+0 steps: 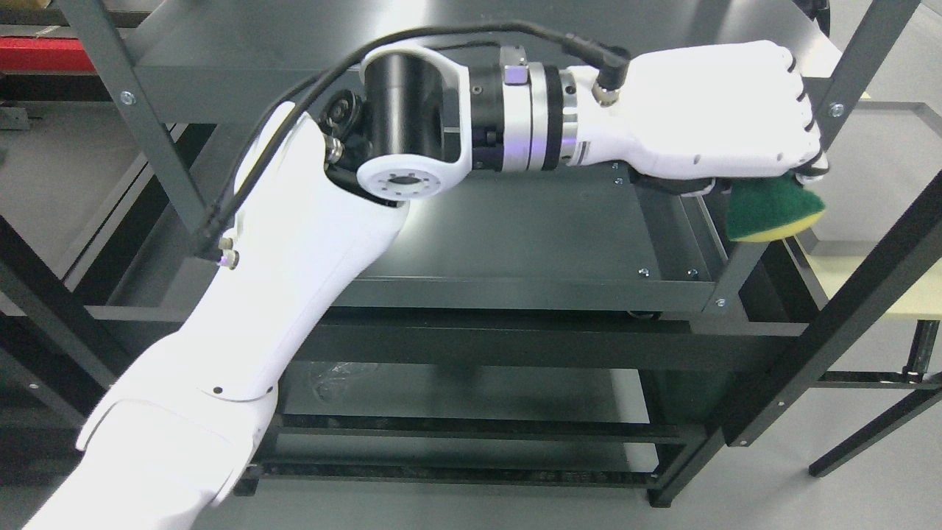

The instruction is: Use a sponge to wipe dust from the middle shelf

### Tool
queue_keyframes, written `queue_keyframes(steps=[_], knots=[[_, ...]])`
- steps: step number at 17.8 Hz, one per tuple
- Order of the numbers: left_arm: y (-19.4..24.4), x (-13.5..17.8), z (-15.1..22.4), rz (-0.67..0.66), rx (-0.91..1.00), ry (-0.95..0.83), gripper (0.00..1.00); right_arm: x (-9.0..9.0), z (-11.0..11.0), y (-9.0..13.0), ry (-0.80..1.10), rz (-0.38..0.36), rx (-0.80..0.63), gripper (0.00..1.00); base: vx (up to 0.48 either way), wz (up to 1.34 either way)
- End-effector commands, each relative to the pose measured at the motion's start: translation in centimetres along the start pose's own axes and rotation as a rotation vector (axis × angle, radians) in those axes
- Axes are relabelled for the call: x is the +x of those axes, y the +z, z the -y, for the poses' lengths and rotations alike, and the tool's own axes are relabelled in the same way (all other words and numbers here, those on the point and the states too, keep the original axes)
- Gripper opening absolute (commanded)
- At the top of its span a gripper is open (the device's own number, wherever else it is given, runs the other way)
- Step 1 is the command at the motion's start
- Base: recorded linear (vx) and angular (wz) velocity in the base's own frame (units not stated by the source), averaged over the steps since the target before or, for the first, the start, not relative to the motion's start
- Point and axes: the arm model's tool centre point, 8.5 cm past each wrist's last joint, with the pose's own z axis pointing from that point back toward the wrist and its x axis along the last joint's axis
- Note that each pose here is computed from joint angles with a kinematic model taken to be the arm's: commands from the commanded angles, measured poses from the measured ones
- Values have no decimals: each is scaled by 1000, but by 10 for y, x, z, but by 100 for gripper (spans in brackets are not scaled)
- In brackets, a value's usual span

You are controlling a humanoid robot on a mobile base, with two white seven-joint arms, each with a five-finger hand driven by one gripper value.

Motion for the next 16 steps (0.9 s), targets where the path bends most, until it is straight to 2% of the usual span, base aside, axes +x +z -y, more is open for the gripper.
queue_keyframes(steps=[1,6,11,16], knots=[[32,-56,-12,-182,-156,-150,2,2,10,-1,3,-49,-16,100,-13,0],[44,-59,4,-217,-137,-95,2,2,10,-1,3,-49,-16,100,-18,4],[107,-72,44,-342,-163,-4,2,2,10,-1,3,-49,-16,100,-20,16],[184,-86,55,-475,-125,84,2,2,10,-1,3,-49,-16,100,0,0]])
